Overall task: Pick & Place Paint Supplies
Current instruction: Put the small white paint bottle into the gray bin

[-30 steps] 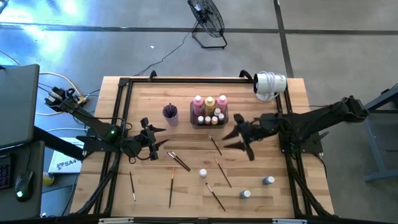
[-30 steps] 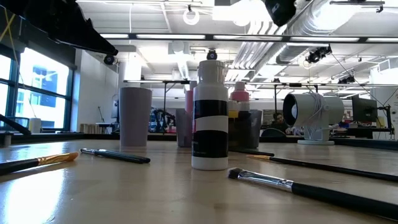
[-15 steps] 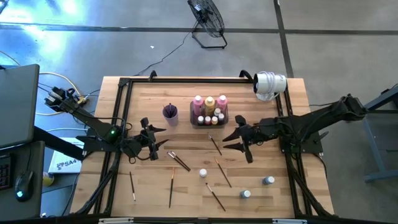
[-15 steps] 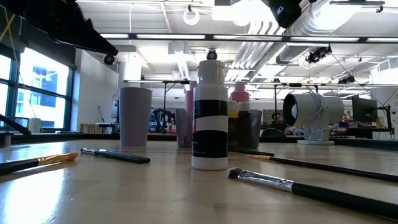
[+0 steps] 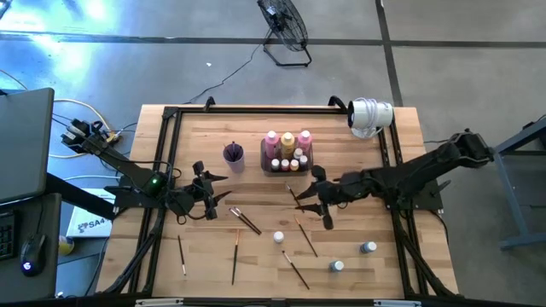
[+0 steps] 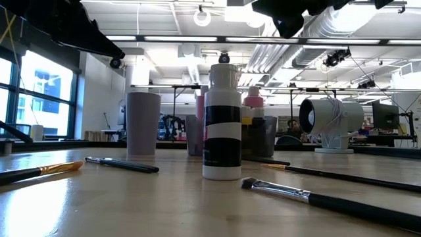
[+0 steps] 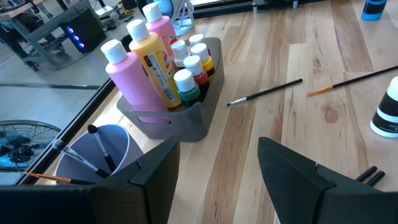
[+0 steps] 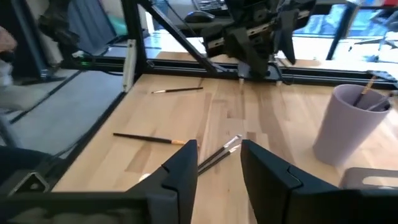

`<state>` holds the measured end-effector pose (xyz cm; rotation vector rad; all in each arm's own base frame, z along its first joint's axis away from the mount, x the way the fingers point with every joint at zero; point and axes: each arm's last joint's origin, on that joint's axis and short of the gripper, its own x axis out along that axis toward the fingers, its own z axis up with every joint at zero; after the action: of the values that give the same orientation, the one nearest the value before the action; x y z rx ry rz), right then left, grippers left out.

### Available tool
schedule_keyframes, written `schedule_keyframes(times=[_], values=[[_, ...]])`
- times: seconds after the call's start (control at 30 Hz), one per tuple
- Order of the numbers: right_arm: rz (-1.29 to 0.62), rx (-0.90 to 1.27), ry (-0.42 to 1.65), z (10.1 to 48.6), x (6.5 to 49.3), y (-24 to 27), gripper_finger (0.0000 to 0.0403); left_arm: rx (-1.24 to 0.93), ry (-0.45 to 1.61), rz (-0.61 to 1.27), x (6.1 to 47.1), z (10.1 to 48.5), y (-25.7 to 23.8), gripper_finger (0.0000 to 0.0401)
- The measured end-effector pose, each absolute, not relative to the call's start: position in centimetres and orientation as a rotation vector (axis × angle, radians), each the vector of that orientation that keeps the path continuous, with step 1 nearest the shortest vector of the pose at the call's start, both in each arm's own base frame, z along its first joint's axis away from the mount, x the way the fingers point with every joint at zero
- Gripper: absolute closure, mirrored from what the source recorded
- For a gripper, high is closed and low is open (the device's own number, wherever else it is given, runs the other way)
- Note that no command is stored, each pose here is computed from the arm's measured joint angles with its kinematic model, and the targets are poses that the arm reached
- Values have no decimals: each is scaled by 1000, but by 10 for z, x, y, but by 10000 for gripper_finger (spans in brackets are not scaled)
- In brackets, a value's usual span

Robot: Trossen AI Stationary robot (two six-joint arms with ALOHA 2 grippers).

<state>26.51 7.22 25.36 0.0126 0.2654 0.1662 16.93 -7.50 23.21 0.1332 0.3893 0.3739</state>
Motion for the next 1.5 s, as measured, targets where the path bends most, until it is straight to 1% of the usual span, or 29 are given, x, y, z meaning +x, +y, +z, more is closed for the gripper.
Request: schedule_keyframes(times=[0.1,0.33,0.43,0.63,0.77,1.0,1.2,1.33,1.5], values=[[125,-5,261,254,264,76,268,133,389,374,169,232,-75,190],[115,6,266,250,264,85,193,135,390,374,169,232,-75,190],[145,19,278,242,270,90,179,135,390,374,169,232,-75,190],[192,43,319,222,283,96,185,135,390,374,169,232,-75,190],[187,76,339,209,290,99,187,135,391,374,169,232,-75,190],[236,149,336,192,301,105,188,135,391,374,169,232,-75,190],[232,136,349,184,301,114,188,136,392,374,169,232,-75,190],[188,116,343,183,298,122,188,136,391,374,169,232,-75,190],[197,108,342,182,295,129,188,135,391,374,169,232,-75,190]])
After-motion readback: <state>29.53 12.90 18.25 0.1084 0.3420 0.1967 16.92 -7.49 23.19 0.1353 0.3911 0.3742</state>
